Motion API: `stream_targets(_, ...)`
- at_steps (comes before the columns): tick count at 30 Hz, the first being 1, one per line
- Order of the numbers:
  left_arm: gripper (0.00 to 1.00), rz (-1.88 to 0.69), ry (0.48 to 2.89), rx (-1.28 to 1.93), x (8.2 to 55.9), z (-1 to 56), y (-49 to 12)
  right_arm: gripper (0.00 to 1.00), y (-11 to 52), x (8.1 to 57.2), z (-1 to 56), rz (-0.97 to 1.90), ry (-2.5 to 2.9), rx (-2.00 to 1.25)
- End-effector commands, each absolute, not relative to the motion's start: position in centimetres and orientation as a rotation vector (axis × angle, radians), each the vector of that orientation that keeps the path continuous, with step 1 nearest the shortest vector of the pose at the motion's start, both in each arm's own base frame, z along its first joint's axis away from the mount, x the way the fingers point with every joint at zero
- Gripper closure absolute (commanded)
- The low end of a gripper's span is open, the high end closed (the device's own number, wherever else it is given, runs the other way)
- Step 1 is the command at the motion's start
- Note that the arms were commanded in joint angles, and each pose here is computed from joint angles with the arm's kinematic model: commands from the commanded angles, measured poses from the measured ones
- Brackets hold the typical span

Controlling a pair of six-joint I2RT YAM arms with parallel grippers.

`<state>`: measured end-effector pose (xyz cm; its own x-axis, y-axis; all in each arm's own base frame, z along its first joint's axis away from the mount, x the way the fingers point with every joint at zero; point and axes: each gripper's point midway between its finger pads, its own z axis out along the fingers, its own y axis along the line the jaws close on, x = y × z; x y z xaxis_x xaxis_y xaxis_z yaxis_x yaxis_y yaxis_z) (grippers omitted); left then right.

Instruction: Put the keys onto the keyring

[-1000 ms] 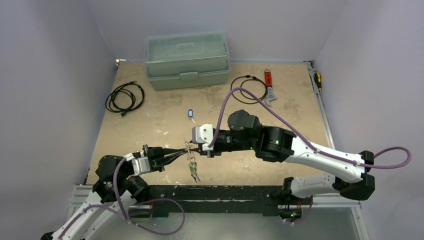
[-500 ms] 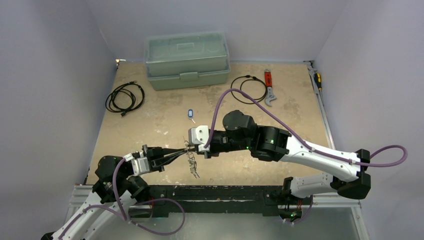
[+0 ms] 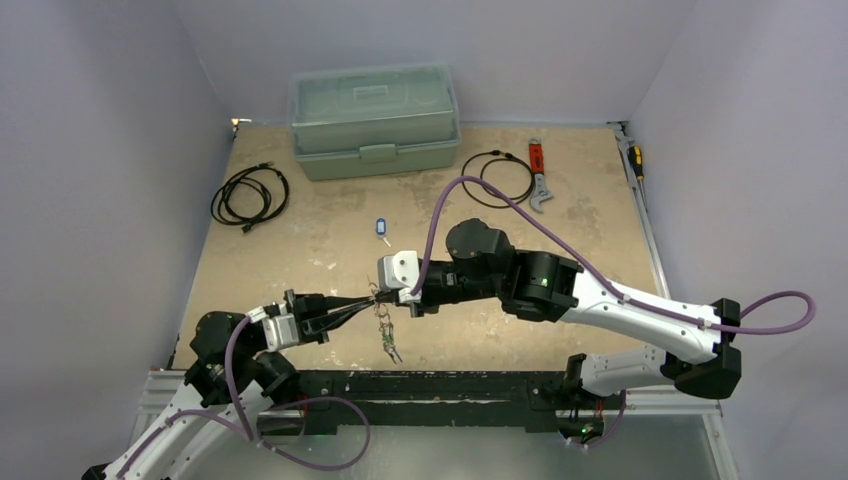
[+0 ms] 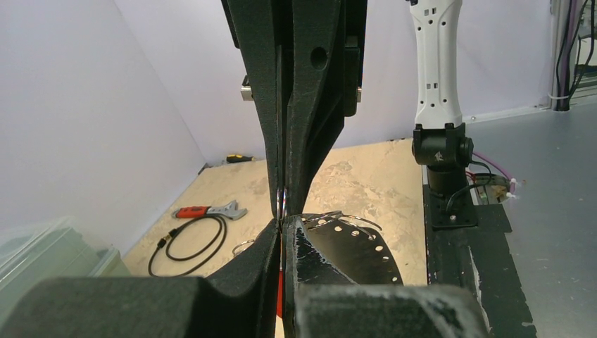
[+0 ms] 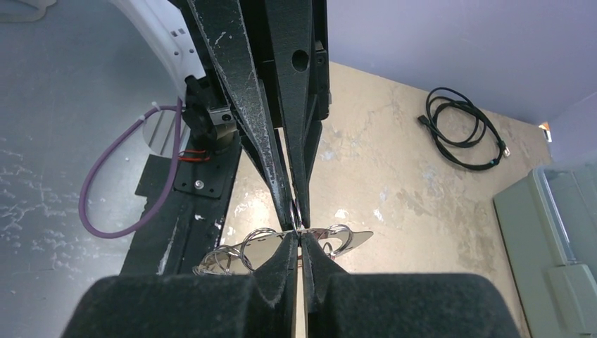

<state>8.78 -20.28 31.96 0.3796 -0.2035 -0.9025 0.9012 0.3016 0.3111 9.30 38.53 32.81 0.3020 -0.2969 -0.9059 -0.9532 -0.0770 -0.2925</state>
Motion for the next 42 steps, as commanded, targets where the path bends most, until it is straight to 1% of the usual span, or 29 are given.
stream_targets(1, 1.0, -0.85, 0.817, 0.936, 8.7, 33.9, -19.8, 0.97, 39.1, 8.4, 35.5, 0.905, 1.08, -1.566)
stream_targets(4, 1.0, -0.847, 0.836, 0.93, 9.1, 33.7, -19.9, 1.0, 39.2, 7.9, 35.5, 0.925, 1.06, -1.576)
stream_targets(7, 1.0, -0.845, 0.858, 0.931, 9.4, 33.4, -20.0, 1.0, 39.2, 7.8, 35.7, 0.932, 1.051, -1.576)
stream_targets(8, 0.98, -0.845, 0.863, 0.93, 9.5, 33.4, -20.0, 1.0, 39.2, 7.9, 35.7, 0.931, 1.05, -1.573)
stream_targets(9, 0.93, -0.844, 0.869, 0.929, 9.6, 33.3, -20.0, 1.0, 39.2, 7.9, 35.7, 0.928, 1.052, -1.572)
stream_targets(11, 0.79, -0.84, 0.877, 0.924, 9.8, 33.3, -20.0, 1.0, 39.0, 8.1, 35.6, 0.918, 1.059, -1.566)
stream_targets(12, 0.7, -0.836, 0.88, 0.919, 9.9, 33.3, -20.0, 1.0, 38.9, 8.2, 35.6, 0.912, 1.062, -1.56)
stream_targets(14, 0.58, -0.833, 0.891, 0.91, 10.1, 33.2, -19.9, 1.0, 38.7, 8.4, 35.6, 0.898, 1.07, -1.542)
stream_targets(18, 0.37, -0.83, 0.898, 0.904, 10.2, 33.2, -19.8, 1.0, 38.0, 9.0, 35.5, 0.869, 1.093, -1.503)
stream_targets(20, 0.31, -0.829, 0.901, 0.901, 10.2, 33.1, -19.8, 1.0, 37.6, 9.4, 35.3, 0.848, 1.116, -1.483)
stream_targets(24, 0.3, -0.826, 0.908, 0.897, 10.4, 33.0, -19.8, 1.0, 36.6, 10.0, 34.8, 0.809, 1.154, -1.442)
stream_targets(34, 0.31, -0.815, 0.972, 0.875, 11.6, 32.4, -20.1, 1.0, 33.4, 11.8, 34.3, 0.713, 1.223, -1.282)
stream_targets(37, 0.33, -0.829, 1.052, 0.831, 12.9, 32.0, -20.5, 1.0, 32.6, 12.3, 33.9, 0.684, 1.25, -1.247)
stream_targets(42, 0.33, -0.923, 1.311, 0.703, 15.8, 29.7, -22.1, 1.0, 31.5, 13.2, 33.0, 0.633, 1.305, -1.204)
